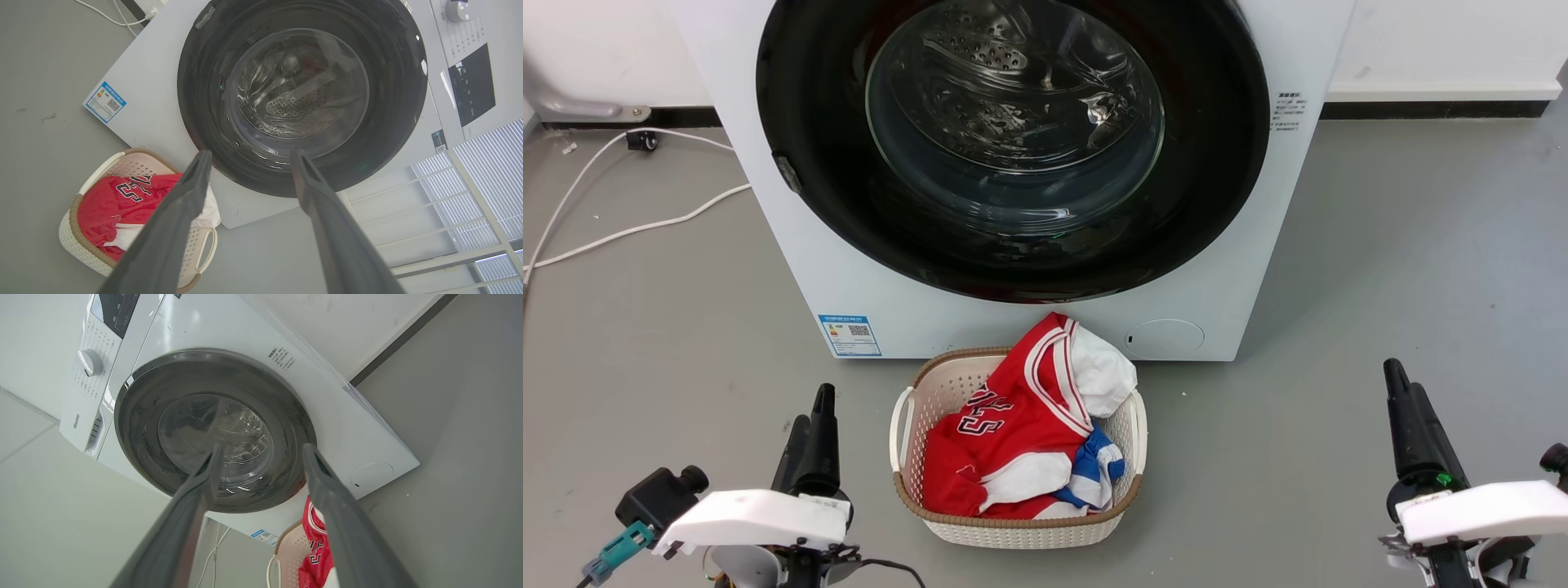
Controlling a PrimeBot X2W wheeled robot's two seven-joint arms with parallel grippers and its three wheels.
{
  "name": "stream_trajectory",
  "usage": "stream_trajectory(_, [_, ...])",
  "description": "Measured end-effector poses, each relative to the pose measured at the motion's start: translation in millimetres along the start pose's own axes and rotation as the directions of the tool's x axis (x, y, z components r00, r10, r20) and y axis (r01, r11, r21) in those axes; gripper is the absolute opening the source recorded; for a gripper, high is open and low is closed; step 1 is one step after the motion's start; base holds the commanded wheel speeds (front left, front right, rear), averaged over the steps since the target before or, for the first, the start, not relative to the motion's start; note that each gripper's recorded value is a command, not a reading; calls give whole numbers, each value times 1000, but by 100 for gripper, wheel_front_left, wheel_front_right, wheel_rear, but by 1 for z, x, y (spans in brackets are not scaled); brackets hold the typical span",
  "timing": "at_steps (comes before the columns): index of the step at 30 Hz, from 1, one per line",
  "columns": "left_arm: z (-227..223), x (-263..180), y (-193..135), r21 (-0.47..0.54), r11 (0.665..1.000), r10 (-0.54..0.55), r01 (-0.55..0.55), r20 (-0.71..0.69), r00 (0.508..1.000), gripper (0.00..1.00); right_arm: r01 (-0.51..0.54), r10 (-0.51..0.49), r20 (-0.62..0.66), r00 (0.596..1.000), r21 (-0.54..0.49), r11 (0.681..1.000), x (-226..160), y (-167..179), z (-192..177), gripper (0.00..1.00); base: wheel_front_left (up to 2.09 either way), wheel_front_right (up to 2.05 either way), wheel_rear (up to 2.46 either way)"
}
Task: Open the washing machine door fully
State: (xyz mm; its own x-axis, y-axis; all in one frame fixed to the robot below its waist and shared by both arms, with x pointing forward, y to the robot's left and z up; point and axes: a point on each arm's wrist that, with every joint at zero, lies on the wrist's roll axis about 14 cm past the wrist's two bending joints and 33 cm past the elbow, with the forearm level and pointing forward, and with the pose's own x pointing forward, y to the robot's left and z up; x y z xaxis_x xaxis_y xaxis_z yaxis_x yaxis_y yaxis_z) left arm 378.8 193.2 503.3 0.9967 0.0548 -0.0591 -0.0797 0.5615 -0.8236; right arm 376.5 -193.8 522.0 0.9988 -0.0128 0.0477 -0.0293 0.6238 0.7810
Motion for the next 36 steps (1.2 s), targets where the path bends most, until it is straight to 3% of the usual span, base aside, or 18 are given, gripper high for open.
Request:
stream_trajectory(14, [-3,-3,-4,273,962,4,-8,15,1000,100,-35,37,4,999,-238,971,-4,9,-2,100,0,0,0])
stream_trajectory(36, [-1,-8,-17,509,860,-59,21,57,997,100,-88,115,24,993,-488,868,-8,27,2,100,0,0,0])
